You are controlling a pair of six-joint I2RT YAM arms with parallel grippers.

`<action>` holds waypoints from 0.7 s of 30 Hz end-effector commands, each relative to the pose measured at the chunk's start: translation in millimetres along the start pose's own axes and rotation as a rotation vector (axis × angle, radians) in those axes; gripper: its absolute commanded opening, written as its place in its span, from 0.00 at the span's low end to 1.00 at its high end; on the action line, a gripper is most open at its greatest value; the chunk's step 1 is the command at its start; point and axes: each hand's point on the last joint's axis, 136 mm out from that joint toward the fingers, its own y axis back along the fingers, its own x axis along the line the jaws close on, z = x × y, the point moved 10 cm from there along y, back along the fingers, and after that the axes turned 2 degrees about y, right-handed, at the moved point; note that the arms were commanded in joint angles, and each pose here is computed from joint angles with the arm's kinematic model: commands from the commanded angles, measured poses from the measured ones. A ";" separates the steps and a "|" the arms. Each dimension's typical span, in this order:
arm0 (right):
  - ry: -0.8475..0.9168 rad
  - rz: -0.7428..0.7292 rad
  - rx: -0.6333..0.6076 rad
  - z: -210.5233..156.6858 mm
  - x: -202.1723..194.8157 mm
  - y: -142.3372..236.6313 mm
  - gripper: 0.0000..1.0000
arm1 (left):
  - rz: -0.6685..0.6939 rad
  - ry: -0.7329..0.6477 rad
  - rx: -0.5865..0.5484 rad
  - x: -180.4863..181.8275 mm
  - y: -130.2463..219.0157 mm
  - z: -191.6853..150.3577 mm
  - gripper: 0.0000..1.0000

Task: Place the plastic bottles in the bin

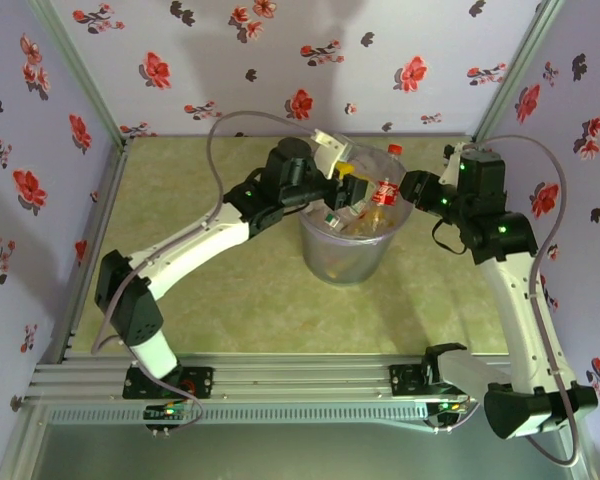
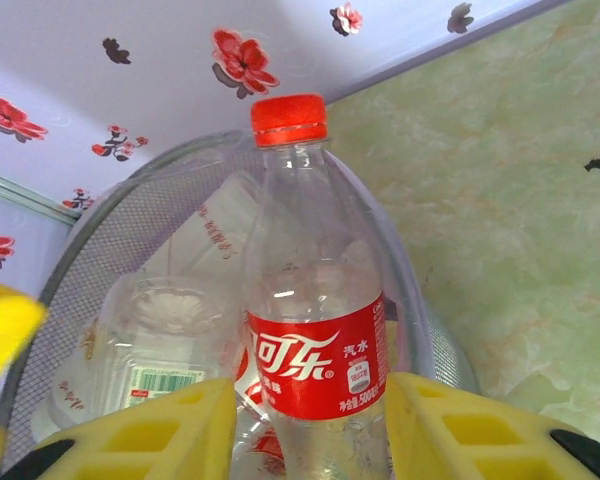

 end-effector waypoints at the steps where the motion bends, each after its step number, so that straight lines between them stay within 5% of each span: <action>1: 0.003 -0.043 0.029 -4.1 -8.7 -11.2 0.44 | 0.028 -0.020 -0.123 -4.4 47.3 30.4 0.73; 7: -0.012 -0.041 0.064 -6.4 -11.9 -23.1 0.38 | 0.188 0.013 -0.149 19.6 98.2 25.9 0.77; 21: -0.031 -0.005 0.129 -12.7 -6.6 -44.2 0.35 | 0.558 0.138 -0.083 68.2 195.2 -47.3 0.78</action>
